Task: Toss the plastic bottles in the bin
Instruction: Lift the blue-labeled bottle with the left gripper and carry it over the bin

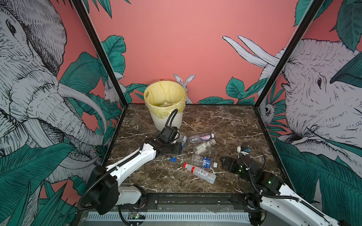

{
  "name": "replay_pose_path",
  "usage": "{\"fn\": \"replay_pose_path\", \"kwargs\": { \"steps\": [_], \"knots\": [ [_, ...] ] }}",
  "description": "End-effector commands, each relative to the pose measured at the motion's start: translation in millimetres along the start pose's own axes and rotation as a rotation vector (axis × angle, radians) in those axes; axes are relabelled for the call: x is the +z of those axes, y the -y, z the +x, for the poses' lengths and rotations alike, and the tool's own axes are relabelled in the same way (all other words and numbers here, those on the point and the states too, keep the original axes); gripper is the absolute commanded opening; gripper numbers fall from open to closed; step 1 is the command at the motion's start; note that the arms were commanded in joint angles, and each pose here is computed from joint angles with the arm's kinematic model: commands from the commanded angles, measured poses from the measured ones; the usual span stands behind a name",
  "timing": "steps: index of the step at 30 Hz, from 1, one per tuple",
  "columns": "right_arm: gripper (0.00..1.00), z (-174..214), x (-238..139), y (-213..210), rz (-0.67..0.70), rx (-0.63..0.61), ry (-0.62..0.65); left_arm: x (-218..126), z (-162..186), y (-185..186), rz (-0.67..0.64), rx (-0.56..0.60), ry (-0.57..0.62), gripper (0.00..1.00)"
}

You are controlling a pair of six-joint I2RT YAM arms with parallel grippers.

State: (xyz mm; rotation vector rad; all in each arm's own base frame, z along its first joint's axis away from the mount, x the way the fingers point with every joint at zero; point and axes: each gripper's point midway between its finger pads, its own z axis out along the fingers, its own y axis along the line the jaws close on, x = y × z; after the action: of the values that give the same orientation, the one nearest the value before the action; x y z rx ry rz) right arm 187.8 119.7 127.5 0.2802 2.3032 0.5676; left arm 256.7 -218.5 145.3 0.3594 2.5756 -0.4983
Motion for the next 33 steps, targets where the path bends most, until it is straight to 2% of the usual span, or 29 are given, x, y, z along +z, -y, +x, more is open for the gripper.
{"fn": "replay_pose_path", "kwargs": {
  "steps": [1,14,19,26,33],
  "knots": [
    [0.99,-4.2,-1.8,0.8,0.005,0.018,0.023,-23.1,-12.0,15.0,0.057,-0.033,0.042,0.6],
    [0.99,-5.9,-3.1,1.5,0.009,0.019,0.03,-87.1,-48.4,24.4,0.075,-0.069,0.2,0.58],
    [0.99,-7.9,-2.4,1.4,0.011,0.021,0.042,-117.3,-57.6,18.9,0.053,-0.068,0.295,0.58],
    [0.99,-11.5,-0.6,-2.7,0.011,0.018,0.048,-145.0,-53.4,-5.2,-0.023,-0.096,0.422,0.57],
    [0.99,-7.9,1.8,-2.7,0.008,0.023,0.034,-163.7,-48.0,-23.9,-0.095,-0.112,0.49,0.58]
  ]
}}
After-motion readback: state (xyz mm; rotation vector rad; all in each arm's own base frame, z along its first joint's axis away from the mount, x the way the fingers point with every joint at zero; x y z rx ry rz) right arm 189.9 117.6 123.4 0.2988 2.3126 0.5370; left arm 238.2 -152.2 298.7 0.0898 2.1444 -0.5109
